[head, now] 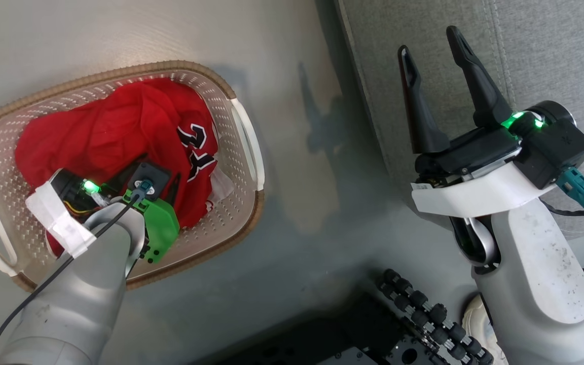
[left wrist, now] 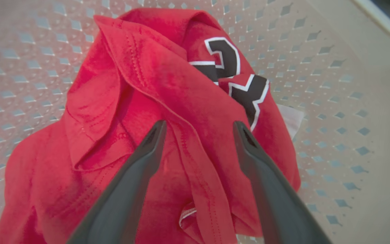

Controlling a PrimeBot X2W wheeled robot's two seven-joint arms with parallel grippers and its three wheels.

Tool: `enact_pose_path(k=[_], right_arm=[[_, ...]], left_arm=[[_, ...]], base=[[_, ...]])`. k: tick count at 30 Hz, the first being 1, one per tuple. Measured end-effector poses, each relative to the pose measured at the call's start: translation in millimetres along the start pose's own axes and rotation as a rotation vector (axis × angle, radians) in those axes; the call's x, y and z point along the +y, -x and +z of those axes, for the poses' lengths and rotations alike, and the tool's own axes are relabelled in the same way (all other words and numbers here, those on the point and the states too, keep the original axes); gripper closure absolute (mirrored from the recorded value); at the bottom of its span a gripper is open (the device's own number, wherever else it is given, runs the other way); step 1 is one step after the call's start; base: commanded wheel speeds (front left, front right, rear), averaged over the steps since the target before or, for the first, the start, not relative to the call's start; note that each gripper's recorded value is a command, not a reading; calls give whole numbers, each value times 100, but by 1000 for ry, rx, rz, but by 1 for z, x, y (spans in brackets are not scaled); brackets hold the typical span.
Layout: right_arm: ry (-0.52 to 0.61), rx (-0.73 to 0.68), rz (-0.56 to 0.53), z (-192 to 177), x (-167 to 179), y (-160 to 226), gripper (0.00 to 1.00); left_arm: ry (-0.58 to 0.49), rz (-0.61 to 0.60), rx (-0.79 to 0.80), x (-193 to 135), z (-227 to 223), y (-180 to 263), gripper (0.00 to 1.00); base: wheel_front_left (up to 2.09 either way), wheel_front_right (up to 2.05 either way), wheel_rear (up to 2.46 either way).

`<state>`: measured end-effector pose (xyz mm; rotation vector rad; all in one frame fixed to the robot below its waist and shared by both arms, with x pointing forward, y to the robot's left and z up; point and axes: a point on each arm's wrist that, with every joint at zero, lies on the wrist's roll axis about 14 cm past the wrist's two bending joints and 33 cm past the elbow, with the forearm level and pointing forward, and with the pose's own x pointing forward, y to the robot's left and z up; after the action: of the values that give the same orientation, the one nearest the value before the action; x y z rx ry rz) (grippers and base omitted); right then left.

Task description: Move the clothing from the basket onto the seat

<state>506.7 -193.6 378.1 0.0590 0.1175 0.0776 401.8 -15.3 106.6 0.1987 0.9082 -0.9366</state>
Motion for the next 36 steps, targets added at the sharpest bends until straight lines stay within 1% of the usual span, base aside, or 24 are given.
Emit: enact_pose_path(k=[5, 11, 14, 20, 26, 29, 31, 32, 34, 36], right_arm=[[5, 24, 2, -12, 0, -2, 0], [12, 43, 9, -25, 1, -5, 0], [15, 54, 14, -32, 2, -6, 0], [8, 64, 25, -42, 6, -10, 0], [-3, 75, 39, -50, 12, -12, 0], [-1, 73, 40, -50, 12, -13, 0], [1, 73, 39, -50, 11, -13, 0], [2, 74, 38, -50, 11, -13, 0], [4, 78, 36, -52, 10, -12, 0], [2, 81, 37, -53, 11, -12, 0]], left_arm=[[24, -18, 53, -5, -15, -8, 0], [10, -42, 103, -6, -27, -17, 0], [18, -40, 130, -3, -33, -20, 0], [-12, -9, 156, 10, -39, -23, 0], [-28, 4, 204, 14, -49, -21, 0], [-28, -10, 232, 11, -52, -22, 0], [13, -28, 242, 4, -52, -23, 0], [2, -40, 245, 1, -52, -24, 0], [24, -53, 239, -5, -50, -25, 0], [14, -66, 242, -9, -51, -25, 0]], base=[[0, 0, 0], [0, 0, 0], [0, 0, 0], [0, 0, 0], [0, 0, 0], [0, 0, 0], [0, 0, 0], [0, 0, 0], [0, 0, 0], [0, 0, 0]])
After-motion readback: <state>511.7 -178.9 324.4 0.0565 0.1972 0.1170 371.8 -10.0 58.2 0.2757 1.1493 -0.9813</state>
